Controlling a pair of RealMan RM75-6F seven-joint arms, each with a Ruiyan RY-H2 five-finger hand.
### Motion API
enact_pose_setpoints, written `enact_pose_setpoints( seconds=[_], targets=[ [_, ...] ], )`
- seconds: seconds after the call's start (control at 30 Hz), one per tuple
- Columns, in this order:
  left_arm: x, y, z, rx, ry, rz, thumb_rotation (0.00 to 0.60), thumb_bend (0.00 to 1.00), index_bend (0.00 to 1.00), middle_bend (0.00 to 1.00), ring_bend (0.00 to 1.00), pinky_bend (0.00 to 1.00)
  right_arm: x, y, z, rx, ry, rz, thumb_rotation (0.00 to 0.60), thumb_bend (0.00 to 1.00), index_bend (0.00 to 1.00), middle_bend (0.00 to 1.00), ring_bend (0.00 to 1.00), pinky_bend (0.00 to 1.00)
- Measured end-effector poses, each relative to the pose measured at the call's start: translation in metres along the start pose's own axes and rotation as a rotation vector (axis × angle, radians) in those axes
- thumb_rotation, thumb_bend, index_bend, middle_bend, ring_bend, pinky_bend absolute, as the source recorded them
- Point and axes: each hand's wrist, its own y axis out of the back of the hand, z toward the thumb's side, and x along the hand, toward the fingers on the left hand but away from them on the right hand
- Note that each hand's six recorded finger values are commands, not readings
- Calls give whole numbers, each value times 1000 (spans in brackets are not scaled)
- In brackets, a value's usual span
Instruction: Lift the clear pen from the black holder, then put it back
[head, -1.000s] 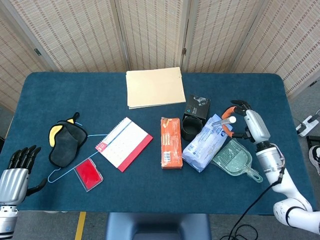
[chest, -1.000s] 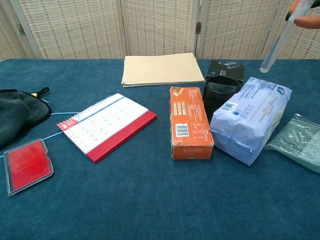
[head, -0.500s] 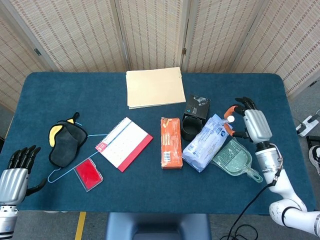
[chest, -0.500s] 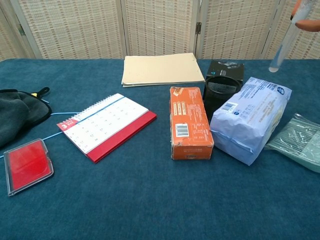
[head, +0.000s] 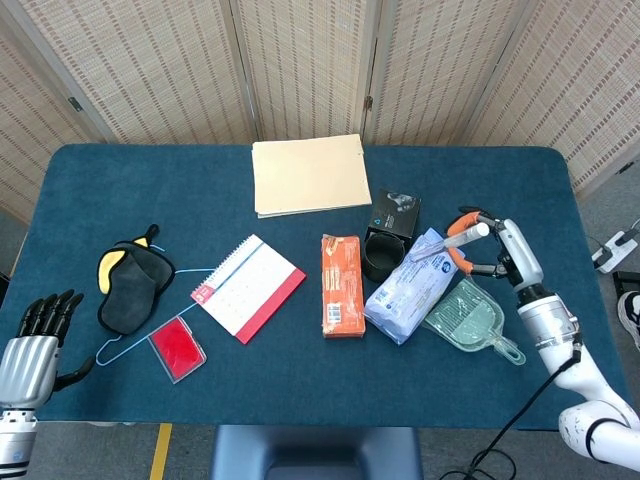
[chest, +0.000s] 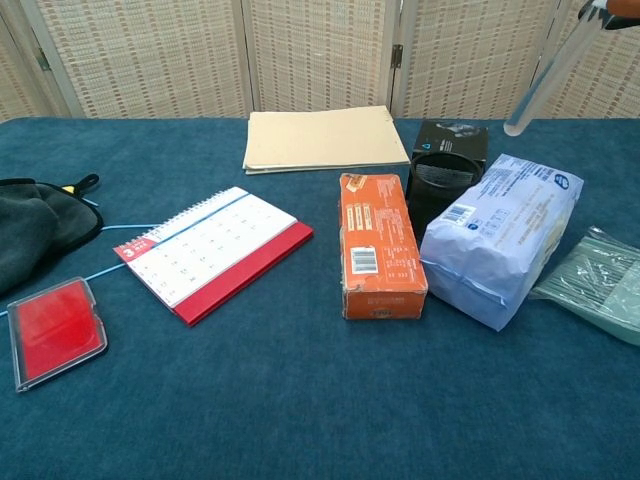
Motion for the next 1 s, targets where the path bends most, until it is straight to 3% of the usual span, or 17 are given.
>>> enact_pose_setpoints(
  seconds=[0.1, 0.33, 0.43, 0.57, 0.83, 1.0],
  targets=[
    [0, 0, 0, 0, 2, 0, 600, 261, 113, 113, 77, 106, -1, 3, -2, 137, 13, -27, 600, 463, 636, 404, 144, 79],
    [0, 0, -1, 1, 6, -2, 600, 261, 113, 113, 77, 107, -5, 7, -4, 563, 41, -136, 600, 463, 636, 406, 151, 79],
    [0, 0, -1, 1, 6, -2, 600, 261, 113, 112, 78, 106, -5, 6, -4, 621, 34, -147, 600, 464, 636, 406, 152, 79],
    [0, -1, -1, 0, 6, -2, 600, 261, 113, 112, 77, 106, -5, 3, -3, 545, 25, -129, 600, 463, 635, 407, 153, 80],
    [0, -1, -1, 0, 3, -1, 600, 261, 113, 113, 77, 106, -1, -3, 3, 85, 5, -35, 600, 463, 636, 412, 158, 80],
    [0, -1, 0, -1, 1, -2, 600, 261, 113, 113, 77, 106, 1, -2, 2, -50, -13, -1, 600, 463, 636, 412, 158, 81]
  ],
)
